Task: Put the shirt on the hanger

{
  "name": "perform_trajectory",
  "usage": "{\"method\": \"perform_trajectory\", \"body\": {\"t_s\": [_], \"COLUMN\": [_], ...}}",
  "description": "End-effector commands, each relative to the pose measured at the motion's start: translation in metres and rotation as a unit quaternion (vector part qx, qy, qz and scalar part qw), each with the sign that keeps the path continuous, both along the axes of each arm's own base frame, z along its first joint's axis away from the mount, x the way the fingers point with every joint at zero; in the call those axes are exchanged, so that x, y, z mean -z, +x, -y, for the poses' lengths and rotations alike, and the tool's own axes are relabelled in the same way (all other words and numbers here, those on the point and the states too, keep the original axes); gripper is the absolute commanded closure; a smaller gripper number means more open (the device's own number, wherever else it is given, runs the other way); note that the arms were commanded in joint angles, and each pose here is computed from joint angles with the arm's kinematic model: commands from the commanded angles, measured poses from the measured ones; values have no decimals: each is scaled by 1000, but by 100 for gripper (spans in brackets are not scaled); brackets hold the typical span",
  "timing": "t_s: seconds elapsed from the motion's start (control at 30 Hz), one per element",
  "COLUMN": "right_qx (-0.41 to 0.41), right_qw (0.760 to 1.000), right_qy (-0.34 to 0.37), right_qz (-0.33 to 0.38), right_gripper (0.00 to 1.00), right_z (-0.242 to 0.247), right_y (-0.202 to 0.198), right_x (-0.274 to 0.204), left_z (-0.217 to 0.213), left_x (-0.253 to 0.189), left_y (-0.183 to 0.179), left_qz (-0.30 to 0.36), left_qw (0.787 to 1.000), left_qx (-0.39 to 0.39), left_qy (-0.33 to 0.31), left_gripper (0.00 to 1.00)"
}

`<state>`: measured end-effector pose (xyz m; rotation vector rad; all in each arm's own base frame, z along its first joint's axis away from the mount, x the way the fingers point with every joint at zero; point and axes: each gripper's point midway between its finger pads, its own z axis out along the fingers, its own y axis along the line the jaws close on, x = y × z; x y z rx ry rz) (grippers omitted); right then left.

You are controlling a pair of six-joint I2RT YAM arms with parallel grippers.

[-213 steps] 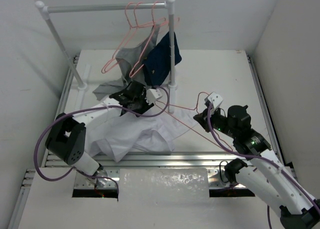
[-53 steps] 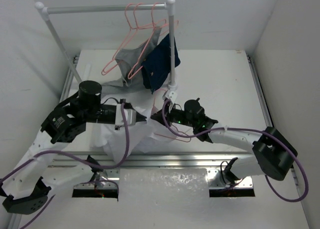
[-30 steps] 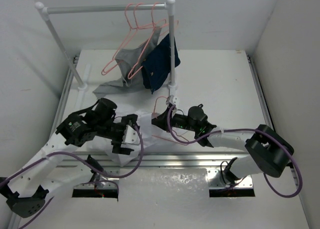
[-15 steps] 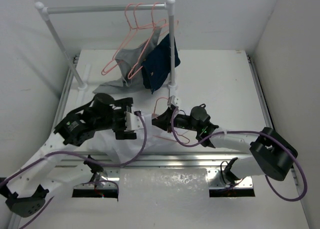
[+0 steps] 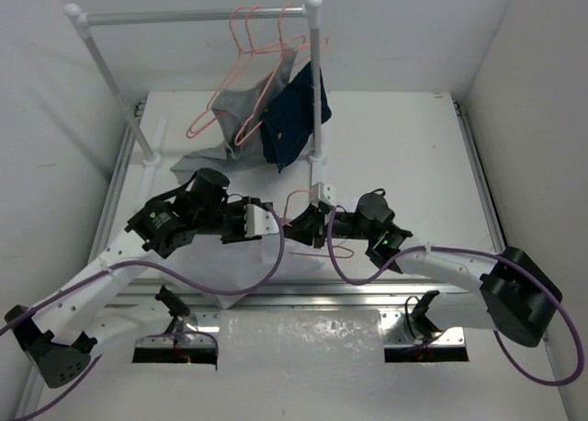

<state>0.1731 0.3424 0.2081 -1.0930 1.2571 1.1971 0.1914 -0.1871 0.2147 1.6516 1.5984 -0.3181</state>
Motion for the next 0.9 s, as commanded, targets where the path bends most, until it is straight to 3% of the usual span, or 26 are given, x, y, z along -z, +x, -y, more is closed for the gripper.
{"method": "perform_trajectory", "body": {"t_s": [0.0,0.03,0.1,0.13,0.23,0.3,0.33,0.43,0.47,0.63,0.73,0.83,0.87], "right_qx": [-41,-43,-44,-45,-30,20,42,151,184,293,370,426,439], "right_qw": [996,996,996,996,997,998,998,988,983,947,902,862,851], "right_qy": [46,46,42,42,32,16,4,-12,0,38,32,23,26], "right_qz": [62,62,63,64,62,55,50,20,11,-129,-218,-272,-287], "right_gripper": [100,100,100,100,98,72,40,6,2,1,1,22,45], "right_z": [-8,-9,-11,-12,-11,-6,-1,21,32,87,123,147,152], "right_y": [-11,-11,-11,-10,-6,9,15,42,50,74,90,91,90], "right_x": [-45,-47,-47,-48,-45,-36,-25,-10,-15,-7,12,42,51], "left_z": [16,18,23,25,25,18,13,0,-2,-7,-9,-9,-10], "left_x": [-14,-14,-17,-18,-30,-41,-49,-53,-53,-48,-44,-47,-49], "left_y": [-6,-8,-13,-13,-5,13,15,20,19,13,15,17,21], "left_qz": [-14,-19,-29,-32,-11,27,46,71,69,62,66,70,75], "left_qw": [999,998,997,996,996,994,992,989,988,988,987,984,982], "left_qx": [25,31,42,43,17,-36,-50,-82,-87,-95,-104,-116,-125], "left_qy": [-43,-47,-61,-65,-86,-98,-107,-103,-104,-107,-107,-120,-123], "left_gripper": [69,75,95,100,100,100,100,100,100,100,100,100,100]}}
